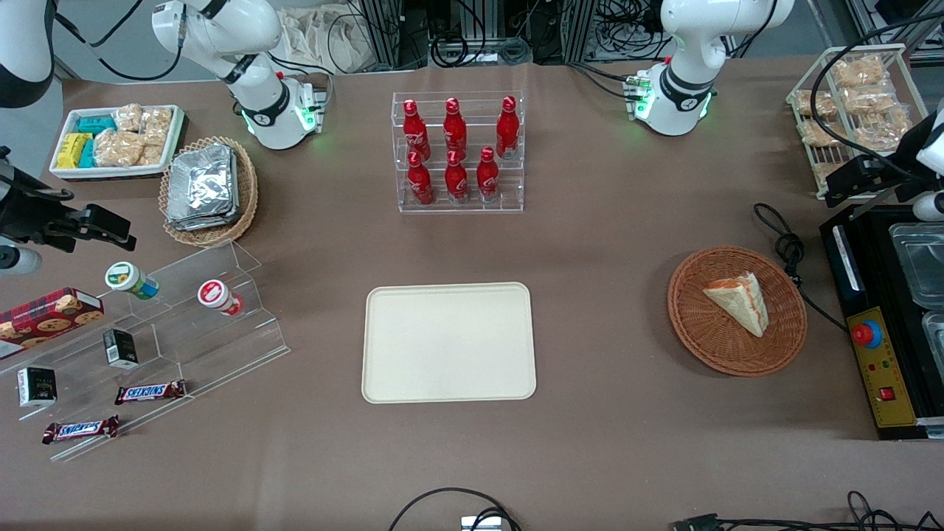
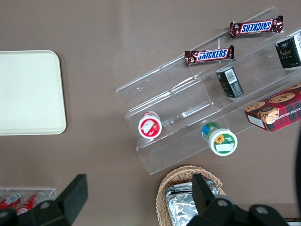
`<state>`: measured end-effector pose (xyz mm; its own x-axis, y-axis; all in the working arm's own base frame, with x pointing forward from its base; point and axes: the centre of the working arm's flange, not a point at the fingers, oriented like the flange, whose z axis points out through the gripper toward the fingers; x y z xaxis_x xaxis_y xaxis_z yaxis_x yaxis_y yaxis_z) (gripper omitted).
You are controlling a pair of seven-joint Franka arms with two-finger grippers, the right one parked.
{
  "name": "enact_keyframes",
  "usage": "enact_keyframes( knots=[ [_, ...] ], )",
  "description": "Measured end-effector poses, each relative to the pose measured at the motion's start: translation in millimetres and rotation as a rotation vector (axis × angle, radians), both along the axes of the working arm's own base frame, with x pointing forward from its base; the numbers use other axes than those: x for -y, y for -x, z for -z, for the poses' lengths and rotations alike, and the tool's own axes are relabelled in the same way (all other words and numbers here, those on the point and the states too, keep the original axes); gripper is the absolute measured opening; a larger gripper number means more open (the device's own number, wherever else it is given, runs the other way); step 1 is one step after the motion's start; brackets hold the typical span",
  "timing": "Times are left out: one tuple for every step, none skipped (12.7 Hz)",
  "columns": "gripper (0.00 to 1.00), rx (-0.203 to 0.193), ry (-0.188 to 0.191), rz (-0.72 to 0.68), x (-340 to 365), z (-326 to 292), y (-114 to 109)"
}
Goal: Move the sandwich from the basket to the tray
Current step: 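Move the left gripper from rest toward the wicker basket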
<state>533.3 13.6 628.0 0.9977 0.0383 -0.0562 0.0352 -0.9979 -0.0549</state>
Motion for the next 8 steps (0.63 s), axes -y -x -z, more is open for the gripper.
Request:
enact_keyframes(
  knots=[
    [1.0, -0.001, 0.0, 0.0, 0, 1, 0],
    [1.0, -0.002, 0.0, 0.0, 0, 1, -1],
    [1.0, -0.002, 0.0, 0.0, 0, 1, -1],
    [1.0, -0.004, 0.0, 0.0, 0, 2, -2],
    [1.0, -0.008, 0.001, -0.001, 0, 5, -4],
    [1.0, -0.014, 0.001, -0.002, -1, 8, -6],
    [1.0, -0.021, 0.001, -0.006, -2, 12, -8],
    [1.0, -0.028, 0.001, -0.014, -5, 17, -11]
  ],
)
